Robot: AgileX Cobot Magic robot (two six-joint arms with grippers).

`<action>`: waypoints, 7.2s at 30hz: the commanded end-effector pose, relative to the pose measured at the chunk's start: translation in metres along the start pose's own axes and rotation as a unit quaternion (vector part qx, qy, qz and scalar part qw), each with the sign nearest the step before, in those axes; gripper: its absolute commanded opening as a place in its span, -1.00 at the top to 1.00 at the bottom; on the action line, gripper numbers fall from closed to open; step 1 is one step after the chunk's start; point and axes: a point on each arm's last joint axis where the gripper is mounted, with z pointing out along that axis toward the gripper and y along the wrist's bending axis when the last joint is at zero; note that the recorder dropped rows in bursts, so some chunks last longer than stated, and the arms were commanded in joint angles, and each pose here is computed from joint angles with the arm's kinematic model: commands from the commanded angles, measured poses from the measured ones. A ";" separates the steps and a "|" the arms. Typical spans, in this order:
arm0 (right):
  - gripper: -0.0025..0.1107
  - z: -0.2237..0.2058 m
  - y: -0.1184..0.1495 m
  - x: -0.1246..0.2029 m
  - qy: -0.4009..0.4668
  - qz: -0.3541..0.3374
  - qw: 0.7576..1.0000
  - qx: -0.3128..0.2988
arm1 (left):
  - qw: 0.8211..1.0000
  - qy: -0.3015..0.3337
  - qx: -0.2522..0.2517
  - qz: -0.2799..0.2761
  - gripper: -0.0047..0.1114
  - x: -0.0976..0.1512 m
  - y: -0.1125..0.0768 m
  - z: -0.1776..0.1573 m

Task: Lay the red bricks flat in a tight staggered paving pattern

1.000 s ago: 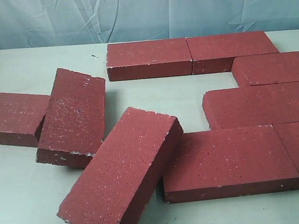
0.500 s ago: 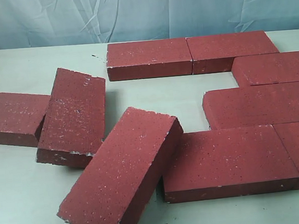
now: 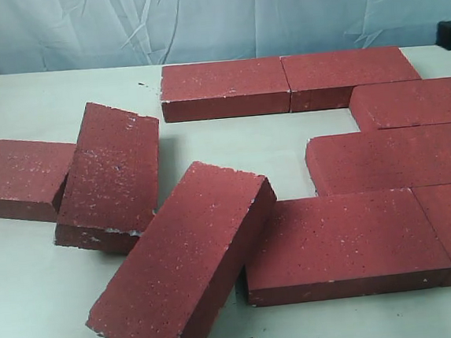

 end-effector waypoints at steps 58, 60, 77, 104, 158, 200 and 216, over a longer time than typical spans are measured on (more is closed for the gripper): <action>0.97 0.119 0.128 0.032 0.250 -0.151 0.870 -0.398 | 0.739 0.501 0.371 0.255 0.92 0.065 -0.177 -0.057; 0.97 0.120 0.128 0.033 0.250 -0.151 0.870 -0.397 | 0.730 0.511 0.379 0.251 0.92 0.073 -0.179 -0.062; 0.97 0.135 0.133 0.053 0.273 -0.136 0.868 -0.392 | 0.768 0.486 0.354 0.219 0.92 0.114 -0.183 -0.043; 0.97 0.091 0.111 0.009 0.268 -0.193 0.879 -0.344 | 0.912 0.127 0.350 0.170 0.92 0.040 -0.215 -0.001; 0.97 0.139 0.115 0.056 0.299 -0.192 0.877 -0.323 | 0.839 0.420 0.325 0.119 0.92 0.100 -0.193 -0.005; 0.97 0.161 0.108 0.056 0.247 -0.187 0.920 -0.241 | 0.956 0.097 0.206 0.188 0.92 0.025 -0.162 0.142; 0.97 0.175 0.083 0.047 0.191 -0.169 0.953 -0.166 | 0.925 0.177 0.220 0.255 0.92 0.040 -0.143 0.143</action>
